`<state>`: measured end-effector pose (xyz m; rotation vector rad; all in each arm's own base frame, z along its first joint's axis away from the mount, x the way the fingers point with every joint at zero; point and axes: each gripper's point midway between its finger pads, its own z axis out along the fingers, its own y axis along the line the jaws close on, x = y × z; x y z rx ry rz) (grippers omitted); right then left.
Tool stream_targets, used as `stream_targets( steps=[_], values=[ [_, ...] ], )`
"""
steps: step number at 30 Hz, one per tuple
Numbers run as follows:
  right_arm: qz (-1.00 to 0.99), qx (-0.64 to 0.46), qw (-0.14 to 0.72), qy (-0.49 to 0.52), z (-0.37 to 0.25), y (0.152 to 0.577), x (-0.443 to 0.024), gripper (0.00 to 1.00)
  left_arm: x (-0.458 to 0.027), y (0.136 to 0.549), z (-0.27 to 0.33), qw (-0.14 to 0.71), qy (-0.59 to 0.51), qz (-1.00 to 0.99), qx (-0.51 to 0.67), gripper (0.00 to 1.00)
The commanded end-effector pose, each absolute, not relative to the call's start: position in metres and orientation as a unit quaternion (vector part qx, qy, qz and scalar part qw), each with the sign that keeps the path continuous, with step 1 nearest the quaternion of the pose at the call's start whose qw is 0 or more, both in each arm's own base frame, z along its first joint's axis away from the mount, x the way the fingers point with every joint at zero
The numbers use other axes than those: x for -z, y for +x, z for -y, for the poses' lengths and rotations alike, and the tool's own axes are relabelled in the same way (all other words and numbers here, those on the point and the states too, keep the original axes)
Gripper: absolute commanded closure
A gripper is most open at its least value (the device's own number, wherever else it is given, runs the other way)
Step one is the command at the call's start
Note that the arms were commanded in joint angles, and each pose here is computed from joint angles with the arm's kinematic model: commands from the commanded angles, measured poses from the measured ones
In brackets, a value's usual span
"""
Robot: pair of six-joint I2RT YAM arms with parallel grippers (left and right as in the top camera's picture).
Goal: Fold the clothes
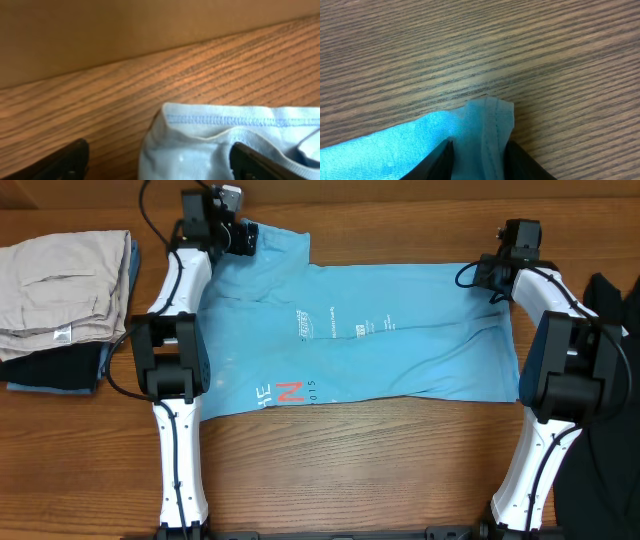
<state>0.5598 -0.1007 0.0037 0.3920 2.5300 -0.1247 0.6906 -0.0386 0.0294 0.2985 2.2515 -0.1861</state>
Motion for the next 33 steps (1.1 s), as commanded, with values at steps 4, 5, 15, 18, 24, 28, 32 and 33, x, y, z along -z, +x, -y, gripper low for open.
stream_targets(
  steps=[4,5,15,18,24,28,32,33],
  values=[
    [-0.949,0.046,0.273,0.150,0.101,0.554,0.003,0.63,-0.088,0.700,0.035,0.439,0.146,-0.884,0.067,0.06],
    [-0.949,0.046,0.273,0.150,0.101,0.554,0.003,0.63,-0.080,0.696,0.035,0.428,0.156,-0.888,0.064,0.11],
    [-0.948,0.046,0.275,0.150,0.101,0.555,0.002,0.63,-0.023,0.675,0.035,0.375,0.235,-0.896,0.040,0.15],
    [-0.948,0.046,0.277,0.150,0.101,0.556,0.001,0.63,-0.021,0.680,0.035,0.388,0.236,-0.890,0.037,0.15],
    [-0.948,0.035,0.281,0.147,0.098,0.558,0.001,0.63,0.006,0.684,0.041,0.390,0.238,-0.889,0.038,0.16],
    [-0.948,0.035,0.281,0.147,0.098,0.558,0.001,0.63,0.027,0.681,0.050,0.380,0.235,-0.893,0.047,0.21],
    [-0.948,0.035,0.281,0.147,0.098,0.558,0.001,0.63,0.025,0.681,0.054,0.385,0.236,-0.891,0.059,0.65],
    [-0.948,0.035,0.281,0.147,0.098,0.558,0.001,0.63,0.024,0.681,0.056,0.385,0.230,-0.892,0.067,0.67]
  ],
)
